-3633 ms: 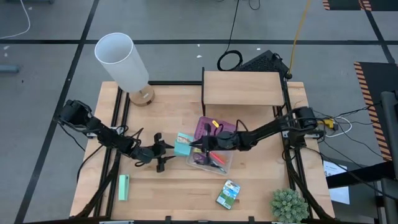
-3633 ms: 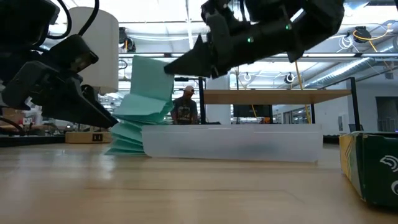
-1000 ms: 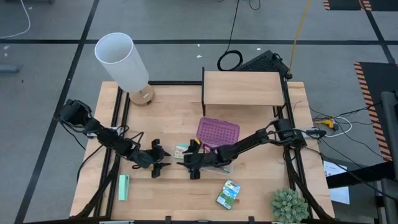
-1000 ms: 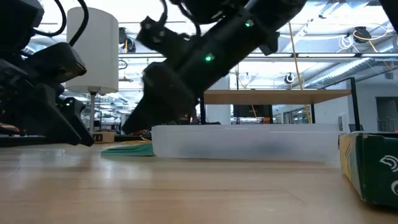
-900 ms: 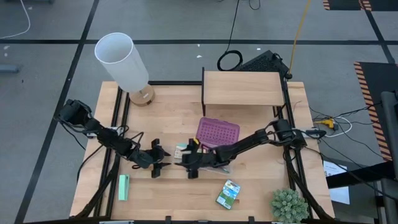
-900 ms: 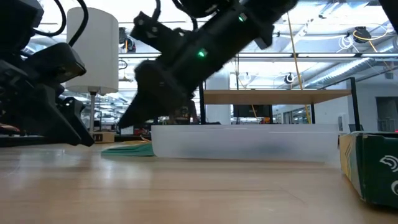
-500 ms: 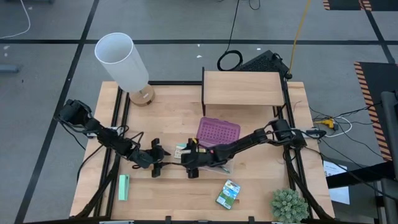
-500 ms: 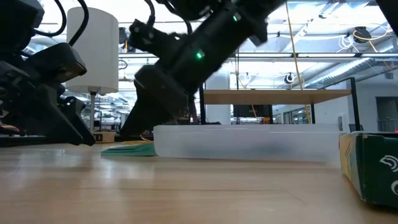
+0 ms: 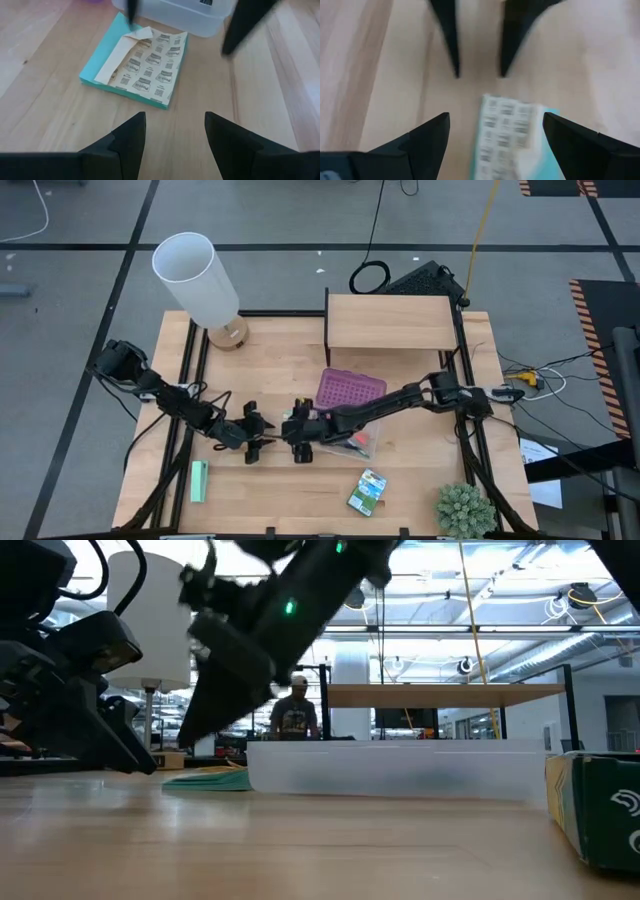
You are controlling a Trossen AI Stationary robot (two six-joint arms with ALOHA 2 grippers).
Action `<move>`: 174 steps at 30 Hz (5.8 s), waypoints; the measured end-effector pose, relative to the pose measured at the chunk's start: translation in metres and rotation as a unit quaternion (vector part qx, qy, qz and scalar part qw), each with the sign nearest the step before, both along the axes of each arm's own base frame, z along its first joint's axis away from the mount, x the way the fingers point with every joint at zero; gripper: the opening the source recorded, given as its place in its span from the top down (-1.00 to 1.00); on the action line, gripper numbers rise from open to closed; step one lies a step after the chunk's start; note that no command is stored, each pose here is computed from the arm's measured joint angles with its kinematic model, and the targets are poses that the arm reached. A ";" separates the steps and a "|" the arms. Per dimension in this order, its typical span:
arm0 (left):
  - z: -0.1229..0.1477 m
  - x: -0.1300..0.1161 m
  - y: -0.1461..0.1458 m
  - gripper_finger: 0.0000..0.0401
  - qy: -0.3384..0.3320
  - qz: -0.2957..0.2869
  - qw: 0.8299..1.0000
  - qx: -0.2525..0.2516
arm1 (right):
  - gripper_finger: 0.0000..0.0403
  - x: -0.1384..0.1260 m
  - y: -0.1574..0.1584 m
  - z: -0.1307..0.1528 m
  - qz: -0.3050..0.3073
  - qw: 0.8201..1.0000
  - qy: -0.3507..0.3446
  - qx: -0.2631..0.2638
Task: Pack school essentials
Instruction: Put the blue sticky notes into the purple supply box
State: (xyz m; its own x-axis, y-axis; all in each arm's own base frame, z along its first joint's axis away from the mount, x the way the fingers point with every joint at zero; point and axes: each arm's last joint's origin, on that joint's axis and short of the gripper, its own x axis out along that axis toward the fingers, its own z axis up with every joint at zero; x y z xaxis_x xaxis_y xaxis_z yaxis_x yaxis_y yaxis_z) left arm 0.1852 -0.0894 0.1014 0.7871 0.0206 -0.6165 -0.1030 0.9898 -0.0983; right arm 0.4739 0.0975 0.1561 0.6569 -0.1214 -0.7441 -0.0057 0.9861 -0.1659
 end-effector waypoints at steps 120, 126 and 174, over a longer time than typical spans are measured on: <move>0.014 0.094 -0.018 0.86 0.109 -0.080 0.973 0.185 | 0.32 -0.188 -0.018 0.078 -0.043 0.976 -0.213 0.023; 0.014 0.094 -0.019 0.96 0.110 -0.085 0.974 0.179 | 0.32 -0.188 -0.018 0.078 -0.043 0.975 -0.216 0.025; 0.075 0.079 -0.002 1.00 0.045 -0.020 0.978 0.201 | -0.04 -0.083 -0.020 0.005 -0.028 0.986 -0.163 0.027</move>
State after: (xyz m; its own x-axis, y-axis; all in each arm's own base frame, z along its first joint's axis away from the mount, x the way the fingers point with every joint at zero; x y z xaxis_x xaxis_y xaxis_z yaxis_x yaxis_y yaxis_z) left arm 0.2639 -0.0910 0.1765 0.7348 0.2456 -0.6322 -0.0529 0.9500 0.3077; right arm 0.3913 0.0774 0.1613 0.8557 -0.1304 -0.5008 0.0946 0.9908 -0.0964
